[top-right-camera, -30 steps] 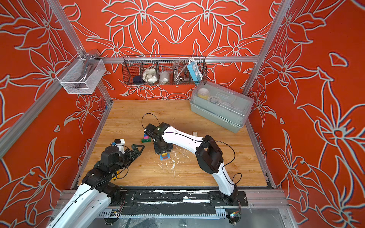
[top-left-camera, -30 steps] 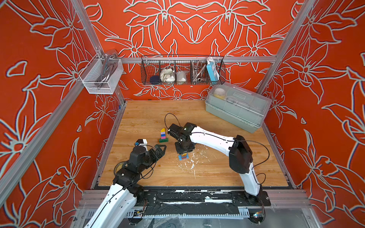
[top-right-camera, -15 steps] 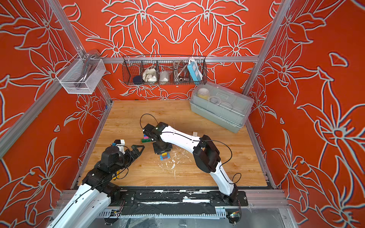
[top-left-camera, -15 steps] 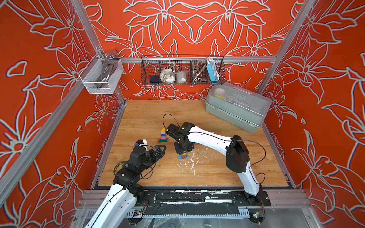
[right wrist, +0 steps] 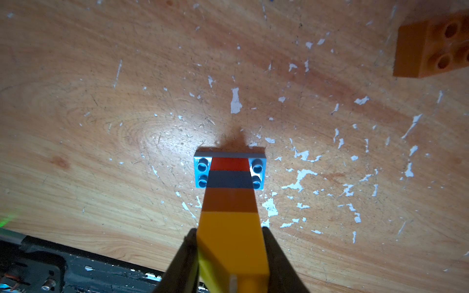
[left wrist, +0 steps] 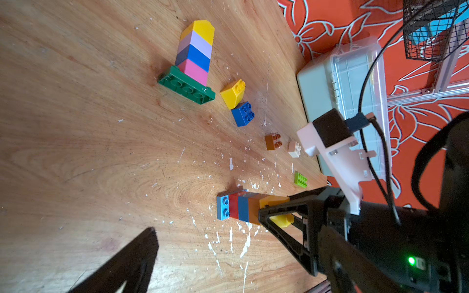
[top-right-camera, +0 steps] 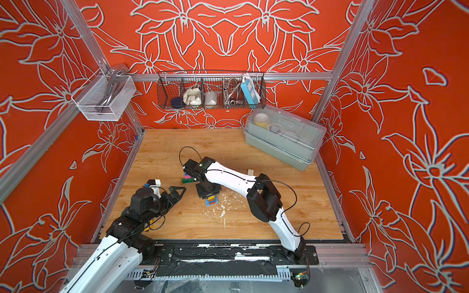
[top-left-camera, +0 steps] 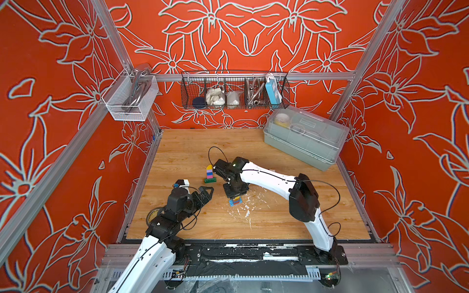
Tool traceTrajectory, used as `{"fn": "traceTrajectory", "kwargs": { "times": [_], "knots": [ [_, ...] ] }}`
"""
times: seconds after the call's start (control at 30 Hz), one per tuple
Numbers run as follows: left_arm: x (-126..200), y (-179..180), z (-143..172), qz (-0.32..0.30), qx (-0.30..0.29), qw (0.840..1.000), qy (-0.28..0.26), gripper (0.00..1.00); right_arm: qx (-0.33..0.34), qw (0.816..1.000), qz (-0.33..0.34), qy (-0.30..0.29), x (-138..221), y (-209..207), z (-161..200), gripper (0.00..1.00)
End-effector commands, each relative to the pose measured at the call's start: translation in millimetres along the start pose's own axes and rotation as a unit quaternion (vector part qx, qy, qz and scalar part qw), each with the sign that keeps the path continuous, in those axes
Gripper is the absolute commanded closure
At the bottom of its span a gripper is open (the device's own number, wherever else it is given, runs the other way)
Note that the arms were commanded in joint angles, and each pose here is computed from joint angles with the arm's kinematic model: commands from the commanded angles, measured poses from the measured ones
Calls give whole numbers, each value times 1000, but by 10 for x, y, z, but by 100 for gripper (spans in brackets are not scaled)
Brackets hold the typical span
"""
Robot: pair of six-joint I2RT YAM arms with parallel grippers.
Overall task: Assemble the number 1 with lego
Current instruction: Assemble the lego brick with the lego brick.
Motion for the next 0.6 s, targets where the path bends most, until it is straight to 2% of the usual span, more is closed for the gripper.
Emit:
{"fn": "traceTrajectory", "kwargs": {
  "times": [0.0,0.07,0.17,0.3,0.4,0.57],
  "knots": [
    [-17,19,-2,-3,4,1000,2,1,17,994,43,99,-804,-14,138,75],
    [-21,17,-4,-3,4,1000,2,1,14,995,39,94,-753,-9,127,73],
    [-29,19,-6,-4,4,1000,3,1,13,996,40,75,-601,-10,98,64],
    [-28,14,-7,-3,4,1000,4,1,8,998,41,38,-341,-15,53,46],
    [-22,10,-5,-2,3,1000,4,1,-2,999,45,-2,-116,-39,27,36],
    [-14,5,0,-2,1,1000,8,1,-15,995,38,-86,240,-109,42,31]
  ]
}}
Point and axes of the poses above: each gripper's point midway between its finger pads, its own x axis back along the fingers, its own y axis along the line the jaws close on, z = x × y, the point moved 9 cm from there along x, back along the fingers, and after that the axes turned 6 degrees about x, right-handed, at the moved point
